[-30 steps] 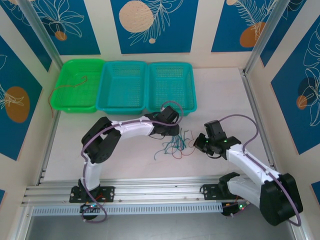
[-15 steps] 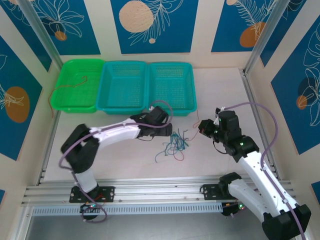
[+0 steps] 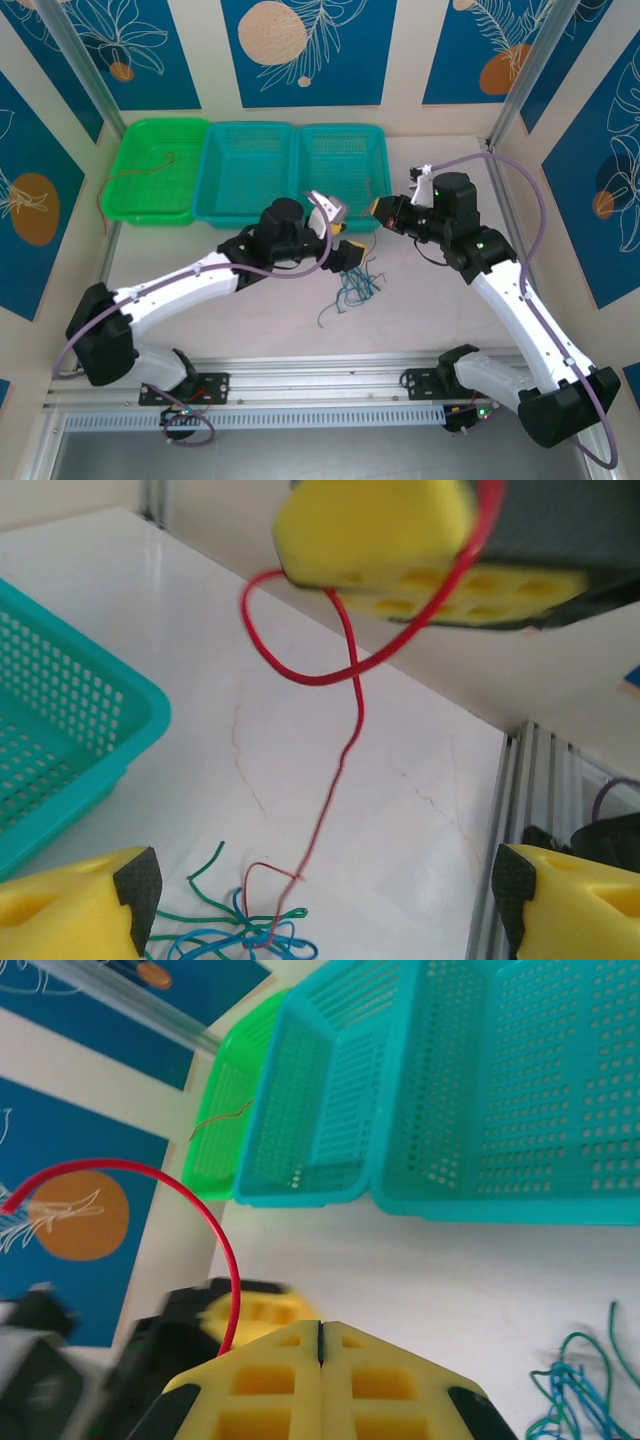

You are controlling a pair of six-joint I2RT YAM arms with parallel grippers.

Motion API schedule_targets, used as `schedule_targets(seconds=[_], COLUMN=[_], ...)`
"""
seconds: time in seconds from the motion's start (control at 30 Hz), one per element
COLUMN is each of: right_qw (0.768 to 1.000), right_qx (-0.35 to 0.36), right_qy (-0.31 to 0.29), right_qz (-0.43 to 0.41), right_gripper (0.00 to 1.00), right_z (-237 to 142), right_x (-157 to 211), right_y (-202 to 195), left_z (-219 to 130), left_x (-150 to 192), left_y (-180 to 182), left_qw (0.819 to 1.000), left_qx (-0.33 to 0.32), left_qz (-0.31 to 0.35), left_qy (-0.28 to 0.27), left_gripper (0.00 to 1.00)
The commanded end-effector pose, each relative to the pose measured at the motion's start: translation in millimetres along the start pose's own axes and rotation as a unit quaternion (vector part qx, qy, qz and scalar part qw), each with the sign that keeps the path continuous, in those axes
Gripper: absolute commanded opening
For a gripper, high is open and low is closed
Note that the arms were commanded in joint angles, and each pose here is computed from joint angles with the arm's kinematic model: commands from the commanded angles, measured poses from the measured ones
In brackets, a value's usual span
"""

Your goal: Untangle the cables

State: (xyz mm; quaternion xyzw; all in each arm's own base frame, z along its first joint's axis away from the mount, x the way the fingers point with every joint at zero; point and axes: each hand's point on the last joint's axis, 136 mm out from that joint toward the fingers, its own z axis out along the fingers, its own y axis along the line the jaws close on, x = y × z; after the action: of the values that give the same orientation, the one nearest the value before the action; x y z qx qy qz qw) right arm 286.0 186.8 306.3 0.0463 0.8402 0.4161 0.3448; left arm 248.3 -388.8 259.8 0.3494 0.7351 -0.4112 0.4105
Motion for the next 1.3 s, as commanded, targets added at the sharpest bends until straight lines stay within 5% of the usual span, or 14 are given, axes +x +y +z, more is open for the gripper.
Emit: schedule_targets(seconds=[0.0, 0.17, 0.2, 0.3, 0.67, 0.93, 1.27], right_qw=[0.999, 0.999, 1.000, 1.000, 0.998, 0.994, 0.967], right_qx=[-0.036, -0.033, -0.027, 0.005, 0.050, 0.074, 0.193], right_qy=[0.014, 0.013, 0.010, -0.002, -0.014, 0.086, 0.157], right_qz=[-0.008, -0.007, -0.008, -0.006, -0.037, -0.004, 0.062], right_gripper=[0.00, 0.00, 0.00, 0.00, 0.40, 0.43, 0.41], right_z=[-3.0, -7.9, -9.3, -12.0, 3.0, 59.5, 103.8], right_x=[1.5, 4.2, 3.8, 4.3, 38.9, 96.6, 156.4], right_y=[26.1, 29.6, 27.0, 11.3, -54.6, -89.0, -160.9], left_z=[22.2, 50.6, 51.3, 44.7, -14.0, -57.9, -159.9], left_x=[-2.6, -0.1, -0.3, -9.4, -66.9, -112.2, -167.9], left_y=[-12.9, -7.1, -8.2, -9.6, -11.2, -7.6, 61.8], left_qw=[0.998, 0.997, 0.996, 0.994, 0.990, 0.980, 0.948], left_qx=[0.056, 0.075, 0.081, 0.082, 0.012, -0.031, -0.227], left_qz=[0.035, -0.005, -0.014, -0.031, -0.071, -0.101, -0.066], left_qy=[-0.016, -0.032, -0.040, -0.065, -0.118, -0.170, -0.213], left_gripper=[0.88, 0.73, 0.61, 0.00, 0.00, 0.00, 0.00])
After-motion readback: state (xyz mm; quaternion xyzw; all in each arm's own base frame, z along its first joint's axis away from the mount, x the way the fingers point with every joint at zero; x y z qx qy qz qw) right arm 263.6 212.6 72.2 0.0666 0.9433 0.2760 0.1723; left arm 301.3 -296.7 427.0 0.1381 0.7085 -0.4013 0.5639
